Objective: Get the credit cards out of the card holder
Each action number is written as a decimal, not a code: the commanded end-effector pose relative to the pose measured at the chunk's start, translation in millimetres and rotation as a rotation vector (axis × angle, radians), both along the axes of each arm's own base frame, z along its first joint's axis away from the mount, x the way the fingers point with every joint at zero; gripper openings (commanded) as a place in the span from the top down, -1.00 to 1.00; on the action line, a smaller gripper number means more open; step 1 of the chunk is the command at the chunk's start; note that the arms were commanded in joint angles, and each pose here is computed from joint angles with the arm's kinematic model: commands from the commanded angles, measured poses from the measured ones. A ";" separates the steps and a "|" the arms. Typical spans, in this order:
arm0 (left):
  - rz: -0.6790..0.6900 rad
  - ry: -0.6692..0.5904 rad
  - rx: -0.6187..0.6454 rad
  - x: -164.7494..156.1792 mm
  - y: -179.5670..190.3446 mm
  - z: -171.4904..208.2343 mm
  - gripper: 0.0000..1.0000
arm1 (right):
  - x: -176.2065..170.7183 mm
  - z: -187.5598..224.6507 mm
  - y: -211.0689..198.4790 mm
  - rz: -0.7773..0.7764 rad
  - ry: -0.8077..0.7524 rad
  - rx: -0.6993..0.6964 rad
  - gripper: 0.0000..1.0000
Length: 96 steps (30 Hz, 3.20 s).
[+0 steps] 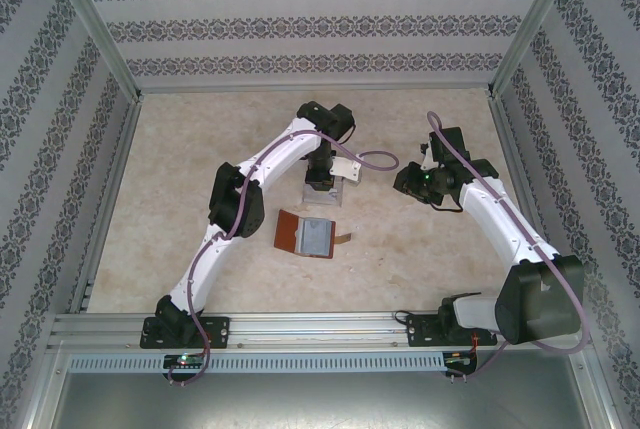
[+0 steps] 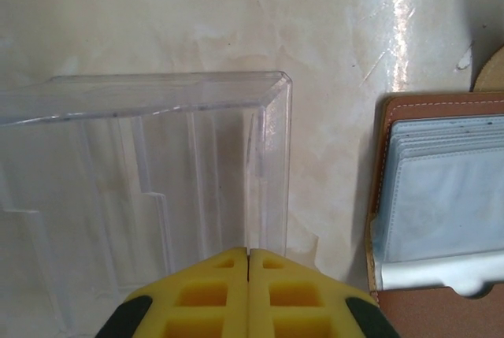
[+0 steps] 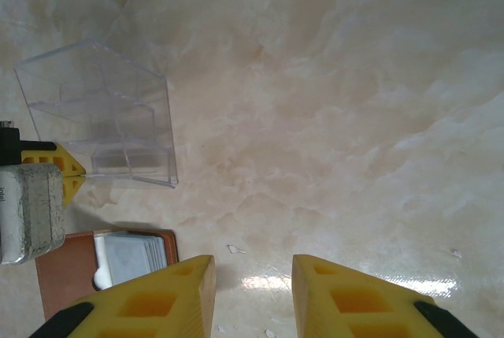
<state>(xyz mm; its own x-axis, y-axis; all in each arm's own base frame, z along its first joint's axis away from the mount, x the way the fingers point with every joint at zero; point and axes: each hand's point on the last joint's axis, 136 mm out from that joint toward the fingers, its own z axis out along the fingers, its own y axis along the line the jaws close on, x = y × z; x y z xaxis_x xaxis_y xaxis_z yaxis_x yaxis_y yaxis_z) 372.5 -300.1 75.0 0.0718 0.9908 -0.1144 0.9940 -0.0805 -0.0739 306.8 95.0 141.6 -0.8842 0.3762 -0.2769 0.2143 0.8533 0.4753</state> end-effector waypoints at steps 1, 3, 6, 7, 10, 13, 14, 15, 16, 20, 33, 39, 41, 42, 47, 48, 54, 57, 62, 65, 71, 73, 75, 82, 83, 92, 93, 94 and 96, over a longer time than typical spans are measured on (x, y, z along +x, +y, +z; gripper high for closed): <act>-0.050 0.034 0.043 -11.2 1.0 -7.3 0.68 | -1.7 -4.2 -0.9 0.007 0.005 0.008 0.35; -0.057 0.024 0.038 -10.4 -0.9 -5.3 0.56 | -1.5 -3.9 -0.7 0.008 0.004 0.010 0.35; -0.060 0.001 0.026 -6.7 -4.1 -0.4 0.52 | -1.6 -4.0 -0.9 0.007 0.004 0.010 0.35; -0.059 -0.007 0.020 -5.4 -5.1 1.6 0.50 | -1.5 -3.8 -1.0 0.006 0.003 0.010 0.35; -0.061 -0.035 0.005 -1.3 -7.4 8.2 0.42 | -1.4 -3.3 -1.2 0.005 0.002 0.009 0.35; -0.060 -0.069 0.002 4.0 -7.9 13.7 0.36 | -1.4 -3.6 -1.1 0.005 0.001 0.009 0.35; -0.060 -0.078 0.001 5.5 -7.9 15.1 0.35 | -1.5 -4.2 -0.9 0.007 0.002 0.009 0.35; -0.054 -0.090 -0.003 7.2 -8.8 17.7 0.34 | -1.4 -4.3 -1.2 0.005 0.002 0.009 0.35; -0.047 -0.101 -0.006 9.2 -9.1 19.9 0.34 | -1.0 -4.0 -0.8 0.005 0.001 0.010 0.35; -0.020 -0.133 -0.027 14.2 -11.0 29.0 0.33 | -1.1 -4.9 -0.6 0.006 0.004 0.010 0.35; 0.031 -0.200 -0.006 31.1 -0.9 24.5 0.32 | -0.3 -7.8 -0.1 0.008 0.007 0.014 0.35; 0.044 -0.217 0.025 37.2 3.3 9.8 0.32 | -0.1 -8.7 0.5 0.008 0.009 0.017 0.35; 0.044 -0.223 0.028 38.8 3.2 7.7 0.32 | -0.5 -9.6 0.7 0.010 0.012 0.017 0.35; 0.045 -0.221 0.032 38.5 3.9 6.3 0.32 | 0.0 -9.6 0.8 0.009 0.011 0.018 0.35; 0.045 -0.218 0.000 36.3 -0.3 14.3 0.33 | 0.3 -10.1 0.7 0.009 0.011 0.018 0.35; 0.045 -0.223 -0.013 36.3 -1.7 18.6 0.32 | 0.5 -10.5 0.5 0.007 0.012 0.018 0.35; 0.053 -0.282 -0.023 46.7 -2.8 26.6 0.38 | 1.9 -11.3 1.1 0.009 0.013 0.019 0.35; 0.060 -0.297 -0.012 50.3 -1.5 24.2 0.48 | 1.8 -12.0 1.2 0.008 0.016 0.020 0.35; 0.054 -0.279 0.014 49.2 2.1 12.2 0.47 | 1.7 -11.4 1.4 0.008 0.016 0.021 0.35; 0.047 -0.248 0.028 44.4 4.3 4.3 0.42 | 1.3 -12.0 1.2 0.007 0.019 0.020 0.35; 0.042 -0.211 0.018 37.3 2.5 -1.0 0.32 | 1.9 -10.4 1.3 0.009 0.016 0.019 0.35; 0.040 -0.206 0.014 36.5 2.3 -0.4 0.30 | 2.1 -9.6 1.4 0.009 0.016 0.020 0.35; 0.039 -0.206 0.017 36.6 2.7 -1.2 0.28 | 2.0 -8.4 1.4 0.010 0.012 0.018 0.35; 0.039 -0.182 0.020 32.5 3.2 -5.4 0.21 | 1.7 -6.3 1.0 0.009 0.008 0.018 0.35; 0.038 -0.181 0.020 31.7 3.1 -5.2 0.20 | 2.2 -5.8 0.9 0.008 0.006 0.019 0.35; 0.042 -0.173 0.018 30.0 3.0 -4.4 0.14 | 1.4 -3.5 1.4 0.010 0.000 0.021 0.35; 0.042 -0.173 0.019 30.0 3.3 -4.8 0.14 | 1.1 -3.9 1.0 0.010 0.000 0.018 0.35; 0.044 -0.172 0.022 29.8 4.0 -4.8 0.14 | 1.1 -2.8 1.3 0.010 -0.002 0.020 0.35; 0.048 -0.182 0.010 31.1 2.7 -0.2 0.13 | 0.9 -2.0 1.7 0.009 -0.003 0.024 0.35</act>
<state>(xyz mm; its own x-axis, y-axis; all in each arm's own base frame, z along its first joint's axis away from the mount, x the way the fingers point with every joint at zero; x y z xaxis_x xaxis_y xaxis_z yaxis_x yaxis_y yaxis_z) 411.4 -306.3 73.6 0.0627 0.9930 -0.1000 0.9877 -0.0474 0.1492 308.4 98.3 134.0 -0.8900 0.3724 -0.2631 0.2110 0.8479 0.4864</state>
